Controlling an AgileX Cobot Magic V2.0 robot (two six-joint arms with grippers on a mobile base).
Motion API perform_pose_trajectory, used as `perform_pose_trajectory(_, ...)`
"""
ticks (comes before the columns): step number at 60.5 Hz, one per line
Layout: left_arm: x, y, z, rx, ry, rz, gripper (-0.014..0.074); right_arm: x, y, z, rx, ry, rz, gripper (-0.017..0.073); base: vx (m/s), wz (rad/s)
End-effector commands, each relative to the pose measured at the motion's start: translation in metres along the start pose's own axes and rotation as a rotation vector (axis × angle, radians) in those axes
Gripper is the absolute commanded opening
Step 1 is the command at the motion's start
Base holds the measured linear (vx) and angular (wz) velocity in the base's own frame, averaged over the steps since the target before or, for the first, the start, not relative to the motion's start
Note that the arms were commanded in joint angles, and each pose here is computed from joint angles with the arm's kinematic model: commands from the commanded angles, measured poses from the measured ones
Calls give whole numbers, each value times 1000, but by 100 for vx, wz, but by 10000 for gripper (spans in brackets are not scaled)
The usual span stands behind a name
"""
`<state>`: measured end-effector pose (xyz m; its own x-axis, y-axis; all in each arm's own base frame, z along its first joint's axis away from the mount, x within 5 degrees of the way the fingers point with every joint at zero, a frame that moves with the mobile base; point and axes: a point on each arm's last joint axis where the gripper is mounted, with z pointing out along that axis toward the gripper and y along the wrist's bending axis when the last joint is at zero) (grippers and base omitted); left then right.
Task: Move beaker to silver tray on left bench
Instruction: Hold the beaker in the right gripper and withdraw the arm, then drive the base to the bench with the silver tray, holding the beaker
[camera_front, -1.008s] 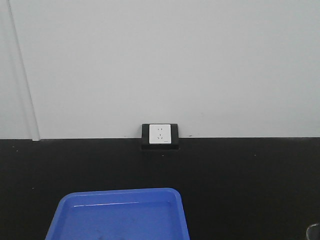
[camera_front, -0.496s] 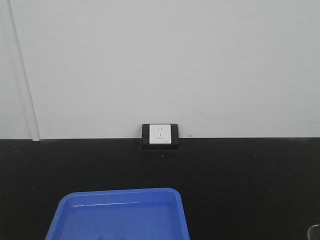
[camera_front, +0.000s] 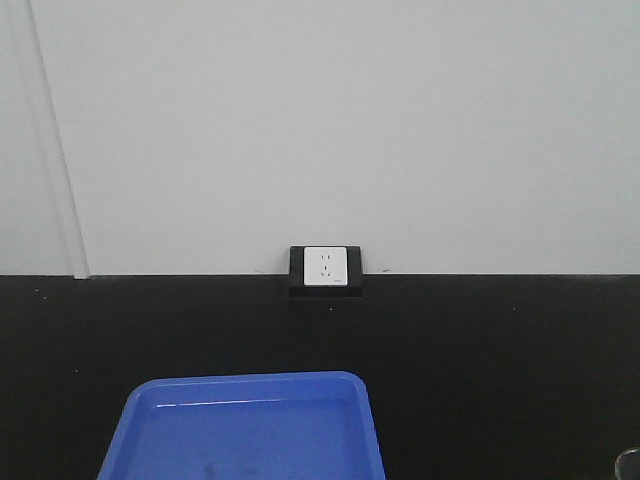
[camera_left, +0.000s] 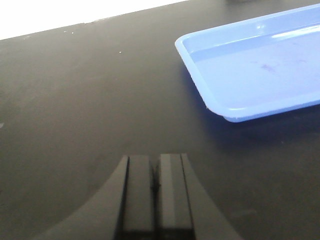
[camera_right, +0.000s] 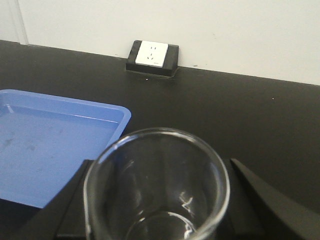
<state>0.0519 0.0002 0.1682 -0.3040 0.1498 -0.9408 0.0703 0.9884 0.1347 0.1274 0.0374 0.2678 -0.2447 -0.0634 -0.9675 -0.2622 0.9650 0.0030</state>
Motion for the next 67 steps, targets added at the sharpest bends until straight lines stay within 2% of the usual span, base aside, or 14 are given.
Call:
perform_pose_trajectory(1, -2, -1, 2, 2, -70, 1, 1, -14, 3, -1, -39, -67, -15, -11, -5, 2)
perform_pose_trajectory(67, -2, -1, 2, 2, -70, 1, 1, -14, 3, -1, -39, -67, -15, -11, -8, -2)
